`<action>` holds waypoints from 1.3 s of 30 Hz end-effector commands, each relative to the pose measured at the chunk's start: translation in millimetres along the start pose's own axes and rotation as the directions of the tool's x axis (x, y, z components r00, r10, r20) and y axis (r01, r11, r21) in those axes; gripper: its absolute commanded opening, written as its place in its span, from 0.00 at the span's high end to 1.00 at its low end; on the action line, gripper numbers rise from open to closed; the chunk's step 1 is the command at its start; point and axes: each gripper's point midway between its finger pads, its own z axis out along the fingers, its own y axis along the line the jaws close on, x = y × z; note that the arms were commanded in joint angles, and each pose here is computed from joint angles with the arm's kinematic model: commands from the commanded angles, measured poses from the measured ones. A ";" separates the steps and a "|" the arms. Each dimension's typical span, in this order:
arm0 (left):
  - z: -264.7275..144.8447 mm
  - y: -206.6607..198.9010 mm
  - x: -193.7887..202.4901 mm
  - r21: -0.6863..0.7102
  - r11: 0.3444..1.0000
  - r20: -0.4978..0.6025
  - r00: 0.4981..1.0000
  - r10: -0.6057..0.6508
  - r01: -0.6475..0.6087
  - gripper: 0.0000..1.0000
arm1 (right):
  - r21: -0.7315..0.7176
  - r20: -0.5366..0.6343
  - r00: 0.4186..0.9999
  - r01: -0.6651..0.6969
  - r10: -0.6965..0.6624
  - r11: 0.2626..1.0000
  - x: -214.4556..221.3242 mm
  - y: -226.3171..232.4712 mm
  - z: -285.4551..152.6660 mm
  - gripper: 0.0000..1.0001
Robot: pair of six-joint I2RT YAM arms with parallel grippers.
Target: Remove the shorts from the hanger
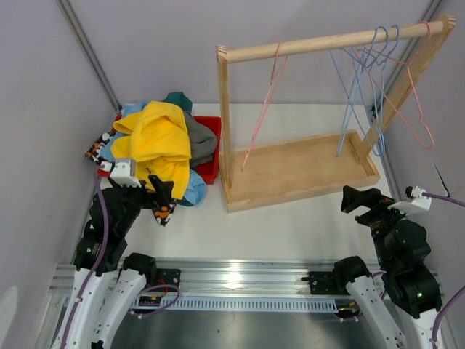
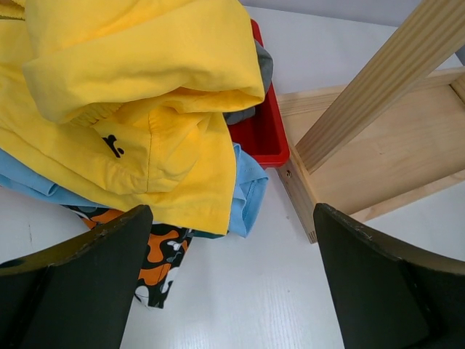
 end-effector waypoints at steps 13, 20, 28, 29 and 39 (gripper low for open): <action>3.1 -2.5 -1.3 0.017 1.000 0.004 1.000 0.017 -0.017 0.01 | -0.025 -0.037 0.998 0.042 -0.043 0.999 4.8 7.7 9.1 0.01; 3.9 -2.1 -0.2 0.014 1.000 0.000 1.000 0.016 -0.016 0.01 | -0.029 -0.039 0.998 0.041 -0.043 0.999 5.6 8.0 8.6 0.01; 4.5 -0.8 0.4 0.007 1.000 -0.003 1.000 0.014 -0.014 0.01 | -0.041 -0.034 0.999 0.040 -0.041 0.998 4.8 9.3 7.0 0.01; 4.5 -0.9 0.4 0.007 1.000 -0.003 1.000 0.014 -0.014 0.01 | -0.043 -0.033 0.999 0.039 -0.041 0.998 5.0 9.4 6.6 0.01; 6.1 -0.5 2.6 0.003 1.000 -0.018 1.000 0.011 -0.011 0.01 | -0.088 -0.013 0.999 0.046 -0.047 0.995 2.2 15.0 1.9 0.02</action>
